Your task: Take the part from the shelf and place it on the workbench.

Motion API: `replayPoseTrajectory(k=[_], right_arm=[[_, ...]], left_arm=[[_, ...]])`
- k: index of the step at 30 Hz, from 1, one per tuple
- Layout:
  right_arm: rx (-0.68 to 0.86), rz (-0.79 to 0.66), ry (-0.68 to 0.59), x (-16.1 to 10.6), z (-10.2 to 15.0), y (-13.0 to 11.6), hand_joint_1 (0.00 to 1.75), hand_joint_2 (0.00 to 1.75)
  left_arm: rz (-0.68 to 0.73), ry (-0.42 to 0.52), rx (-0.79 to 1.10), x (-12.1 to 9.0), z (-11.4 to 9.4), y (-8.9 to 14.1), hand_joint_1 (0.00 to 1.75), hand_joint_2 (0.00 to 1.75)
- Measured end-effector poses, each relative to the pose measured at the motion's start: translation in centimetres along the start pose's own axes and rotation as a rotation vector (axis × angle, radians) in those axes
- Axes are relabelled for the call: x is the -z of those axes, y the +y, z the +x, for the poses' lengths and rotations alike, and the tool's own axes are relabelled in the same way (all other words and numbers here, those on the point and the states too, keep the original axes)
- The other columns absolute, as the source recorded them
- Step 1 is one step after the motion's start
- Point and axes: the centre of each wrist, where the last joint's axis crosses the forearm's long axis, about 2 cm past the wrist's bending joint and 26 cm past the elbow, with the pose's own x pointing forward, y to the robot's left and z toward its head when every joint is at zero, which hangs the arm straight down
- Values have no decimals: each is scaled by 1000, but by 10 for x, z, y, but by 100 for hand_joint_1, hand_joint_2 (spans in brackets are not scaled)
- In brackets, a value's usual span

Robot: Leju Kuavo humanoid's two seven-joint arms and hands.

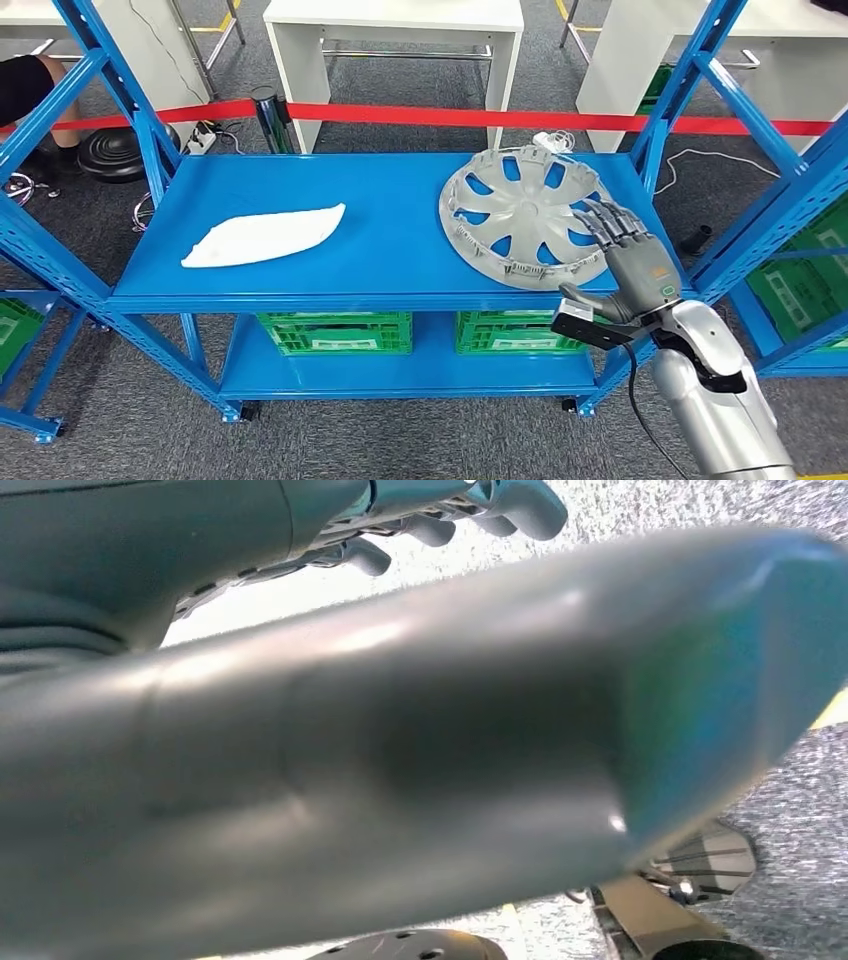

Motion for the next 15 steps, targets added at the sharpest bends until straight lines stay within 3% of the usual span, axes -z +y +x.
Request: replayPoseTrajectory(k=[6, 10, 15], right_arm=[[0, -4, 4, 1, -1, -1, 0, 0], [12, -8, 9, 0, -1, -1, 0, 175], [8, -7, 9, -2, 0, 1, 0, 175]], left_arm=[[-2, -3, 3, 0, 1, 0, 0, 0], [-4, -2, 9, 0, 2, 1, 0, 0], [-6, 1, 14, 0, 1, 1, 0, 0]])
